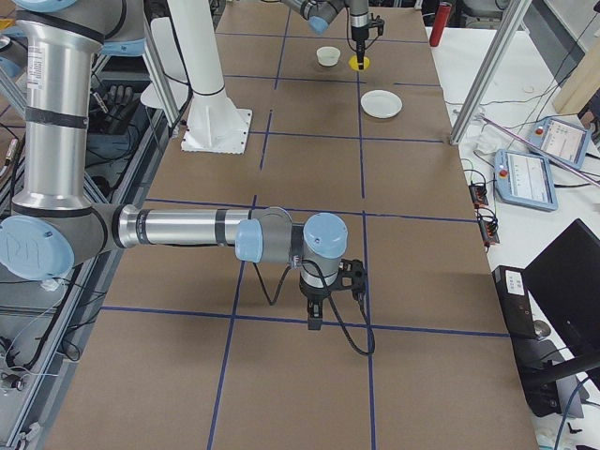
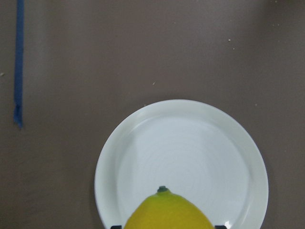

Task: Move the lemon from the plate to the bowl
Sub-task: 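Lift the lemon with the left gripper and carry it over the white bowl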

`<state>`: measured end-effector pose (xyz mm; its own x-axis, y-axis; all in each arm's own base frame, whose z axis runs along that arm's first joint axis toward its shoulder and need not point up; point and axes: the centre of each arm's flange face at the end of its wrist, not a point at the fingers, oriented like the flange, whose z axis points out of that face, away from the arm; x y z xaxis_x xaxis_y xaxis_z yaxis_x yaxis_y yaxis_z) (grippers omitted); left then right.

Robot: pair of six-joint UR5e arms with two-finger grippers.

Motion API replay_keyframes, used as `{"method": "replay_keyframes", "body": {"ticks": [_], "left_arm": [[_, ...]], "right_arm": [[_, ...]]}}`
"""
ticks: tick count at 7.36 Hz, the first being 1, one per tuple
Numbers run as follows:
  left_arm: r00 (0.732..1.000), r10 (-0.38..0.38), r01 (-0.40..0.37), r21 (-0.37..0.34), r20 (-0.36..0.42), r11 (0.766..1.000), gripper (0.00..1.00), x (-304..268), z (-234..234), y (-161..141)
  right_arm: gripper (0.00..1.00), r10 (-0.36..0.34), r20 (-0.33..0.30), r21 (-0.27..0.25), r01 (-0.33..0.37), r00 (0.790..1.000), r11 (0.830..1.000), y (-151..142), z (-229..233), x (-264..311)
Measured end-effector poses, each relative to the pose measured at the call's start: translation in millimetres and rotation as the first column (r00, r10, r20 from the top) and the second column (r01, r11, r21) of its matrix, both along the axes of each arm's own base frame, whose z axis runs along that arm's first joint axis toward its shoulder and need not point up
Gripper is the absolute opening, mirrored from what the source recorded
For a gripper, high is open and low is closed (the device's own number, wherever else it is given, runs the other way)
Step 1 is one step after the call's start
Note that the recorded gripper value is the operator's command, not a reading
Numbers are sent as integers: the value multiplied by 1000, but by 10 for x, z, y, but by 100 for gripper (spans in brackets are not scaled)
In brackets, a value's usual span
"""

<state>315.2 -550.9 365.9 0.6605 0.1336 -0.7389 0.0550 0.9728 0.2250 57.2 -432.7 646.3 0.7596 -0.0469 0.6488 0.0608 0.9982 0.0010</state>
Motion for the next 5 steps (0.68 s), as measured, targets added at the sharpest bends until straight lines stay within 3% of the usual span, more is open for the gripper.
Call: {"method": "replay_keyframes", "body": {"ticks": [3, 5], "left_arm": [[994, 46, -39, -71, 99, 997, 0, -689, 1123, 832], [992, 54, -42, -98, 118, 994, 0, -810, 1467, 1013]], "right_arm": [[100, 0, -1, 0, 0, 1000, 1000, 0, 0, 1], [100, 0, 0, 0, 0, 1000, 1000, 0, 0, 0]]}}
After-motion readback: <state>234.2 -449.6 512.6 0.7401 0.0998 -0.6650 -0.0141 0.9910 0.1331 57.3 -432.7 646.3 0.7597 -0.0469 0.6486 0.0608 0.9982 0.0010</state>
